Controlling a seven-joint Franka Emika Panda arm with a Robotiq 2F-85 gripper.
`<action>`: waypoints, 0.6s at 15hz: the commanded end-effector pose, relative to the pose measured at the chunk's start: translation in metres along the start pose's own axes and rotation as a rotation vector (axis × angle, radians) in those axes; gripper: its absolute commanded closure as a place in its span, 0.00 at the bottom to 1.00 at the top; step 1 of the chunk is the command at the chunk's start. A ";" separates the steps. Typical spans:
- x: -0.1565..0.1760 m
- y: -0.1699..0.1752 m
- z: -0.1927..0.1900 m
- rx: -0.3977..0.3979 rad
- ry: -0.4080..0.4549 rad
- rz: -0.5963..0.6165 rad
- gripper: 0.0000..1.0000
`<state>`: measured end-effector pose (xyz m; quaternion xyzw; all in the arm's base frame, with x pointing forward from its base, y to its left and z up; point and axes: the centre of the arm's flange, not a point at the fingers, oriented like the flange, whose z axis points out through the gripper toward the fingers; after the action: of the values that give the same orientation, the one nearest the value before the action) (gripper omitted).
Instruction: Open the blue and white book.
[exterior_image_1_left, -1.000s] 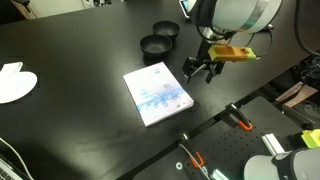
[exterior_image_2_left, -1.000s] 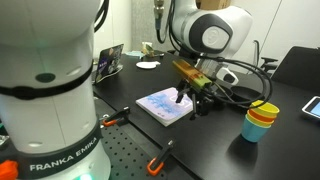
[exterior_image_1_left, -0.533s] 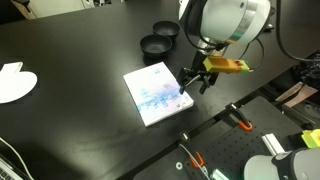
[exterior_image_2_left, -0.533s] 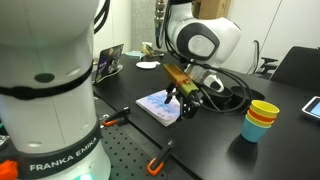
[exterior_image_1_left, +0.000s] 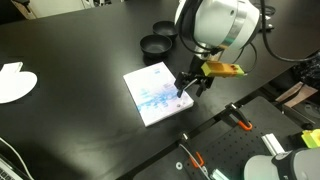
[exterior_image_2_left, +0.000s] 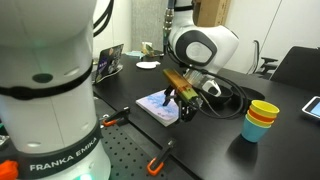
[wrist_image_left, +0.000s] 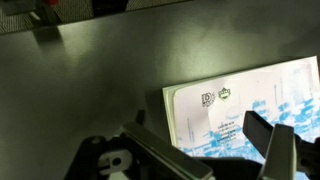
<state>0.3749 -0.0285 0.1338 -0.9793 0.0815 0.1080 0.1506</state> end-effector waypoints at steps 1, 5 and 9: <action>0.010 -0.011 0.016 0.013 -0.012 -0.034 0.00; 0.013 -0.022 0.027 0.001 -0.017 -0.064 0.00; 0.013 -0.025 0.031 -0.016 -0.014 -0.071 0.27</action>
<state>0.3831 -0.0012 0.1141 -0.9793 0.0522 0.1211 0.1535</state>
